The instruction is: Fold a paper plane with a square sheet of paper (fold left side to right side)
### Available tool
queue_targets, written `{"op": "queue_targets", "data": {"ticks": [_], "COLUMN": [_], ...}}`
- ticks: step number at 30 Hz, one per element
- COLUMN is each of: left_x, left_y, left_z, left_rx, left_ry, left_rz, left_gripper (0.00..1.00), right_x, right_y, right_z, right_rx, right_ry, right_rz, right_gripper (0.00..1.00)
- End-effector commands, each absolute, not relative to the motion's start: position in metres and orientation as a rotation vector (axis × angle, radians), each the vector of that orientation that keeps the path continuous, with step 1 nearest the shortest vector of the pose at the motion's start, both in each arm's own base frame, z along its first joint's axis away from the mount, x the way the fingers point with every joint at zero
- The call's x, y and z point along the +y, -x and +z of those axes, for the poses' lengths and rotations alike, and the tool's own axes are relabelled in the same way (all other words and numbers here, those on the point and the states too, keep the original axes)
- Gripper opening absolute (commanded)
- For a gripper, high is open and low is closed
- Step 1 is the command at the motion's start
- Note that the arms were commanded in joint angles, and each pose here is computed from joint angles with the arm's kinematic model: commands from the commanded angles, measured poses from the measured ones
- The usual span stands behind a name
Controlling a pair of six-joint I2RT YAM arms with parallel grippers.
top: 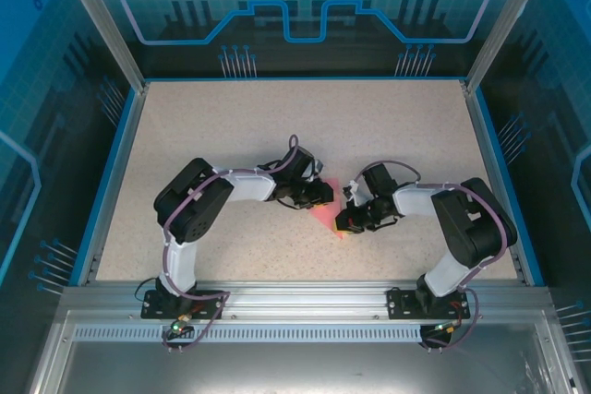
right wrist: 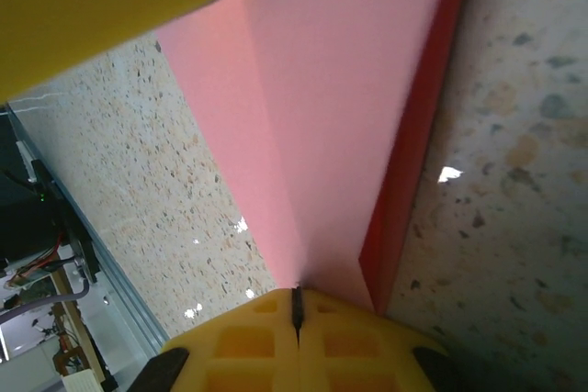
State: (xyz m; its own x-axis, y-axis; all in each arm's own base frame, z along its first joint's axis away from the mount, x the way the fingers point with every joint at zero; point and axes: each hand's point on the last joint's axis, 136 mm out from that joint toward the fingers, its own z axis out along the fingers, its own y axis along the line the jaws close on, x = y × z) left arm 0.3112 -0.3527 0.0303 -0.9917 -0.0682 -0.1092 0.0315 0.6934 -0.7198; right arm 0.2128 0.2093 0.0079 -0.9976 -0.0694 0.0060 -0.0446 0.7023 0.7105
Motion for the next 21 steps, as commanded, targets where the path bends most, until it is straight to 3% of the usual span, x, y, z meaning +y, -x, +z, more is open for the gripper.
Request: {"op": "queue_targets", "data": {"ticks": [1,9,21], "left_x": [-0.357,-0.375,-0.384], "left_y": [-0.308,-0.277,-0.269], "left_z": [0.065,0.072,0.042], "left_rx": [2.661,2.624,2.710], "left_ry": [-0.094,-0.192,-0.193], "left_rz": [-1.243,-1.407,-1.382], "left_gripper": [0.30,0.26,0.23], "right_x": [0.178,0.180,0.180], "right_y": [-0.200,-0.202,-0.201], "right_z": [-0.023,-0.022,-0.023], "right_rx": [-2.898,-2.888,-2.887], "right_ry": [0.052,0.046,0.044], "right_rz": [-0.975,-1.002,-0.991], "right_gripper": [0.00,0.00,0.00]}}
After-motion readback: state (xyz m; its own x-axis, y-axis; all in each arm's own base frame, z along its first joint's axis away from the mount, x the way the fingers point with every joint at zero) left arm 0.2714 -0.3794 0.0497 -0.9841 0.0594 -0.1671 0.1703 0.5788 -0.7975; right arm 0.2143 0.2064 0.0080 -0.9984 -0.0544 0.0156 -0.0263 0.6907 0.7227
